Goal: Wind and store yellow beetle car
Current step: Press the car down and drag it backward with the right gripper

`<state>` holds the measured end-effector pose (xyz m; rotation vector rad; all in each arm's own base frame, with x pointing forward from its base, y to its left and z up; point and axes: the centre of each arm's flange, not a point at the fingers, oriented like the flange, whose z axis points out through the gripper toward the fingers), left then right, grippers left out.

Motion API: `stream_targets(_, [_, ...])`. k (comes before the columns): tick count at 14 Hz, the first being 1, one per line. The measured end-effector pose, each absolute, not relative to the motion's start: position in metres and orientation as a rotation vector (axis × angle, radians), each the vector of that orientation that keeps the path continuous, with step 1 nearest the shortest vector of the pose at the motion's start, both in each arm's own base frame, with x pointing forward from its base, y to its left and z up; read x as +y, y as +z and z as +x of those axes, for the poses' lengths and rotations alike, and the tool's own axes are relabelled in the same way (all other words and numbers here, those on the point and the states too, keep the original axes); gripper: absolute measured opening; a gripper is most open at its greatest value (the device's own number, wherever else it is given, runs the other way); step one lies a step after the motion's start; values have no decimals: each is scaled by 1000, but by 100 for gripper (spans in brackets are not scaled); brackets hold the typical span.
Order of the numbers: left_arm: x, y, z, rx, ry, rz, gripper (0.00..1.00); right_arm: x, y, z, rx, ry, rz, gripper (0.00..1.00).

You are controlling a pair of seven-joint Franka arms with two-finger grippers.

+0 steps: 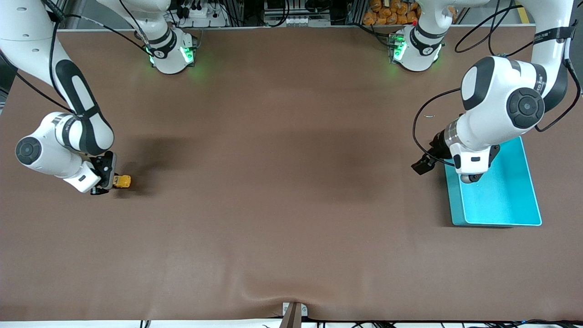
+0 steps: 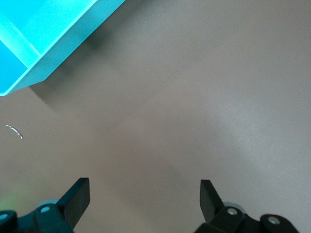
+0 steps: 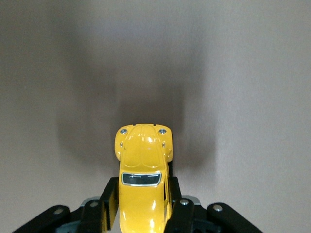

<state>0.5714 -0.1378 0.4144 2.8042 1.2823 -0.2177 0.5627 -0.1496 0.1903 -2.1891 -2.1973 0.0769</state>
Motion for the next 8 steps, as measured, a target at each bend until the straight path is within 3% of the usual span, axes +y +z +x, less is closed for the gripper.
stream_targets(4, [-143, 403, 574, 1329, -217, 2782, 100, -165, 183, 560, -2177, 85, -2196, 50])
stream_targets(6, [-144, 399, 575, 1336, -218, 2778, 100, -172, 176, 559, -2154, 99, -2197, 62])
stream_targets(8, [-144, 398, 576, 1345, -214, 2772, 100, -181, 180, 561, -2122, 115, -2196, 62])
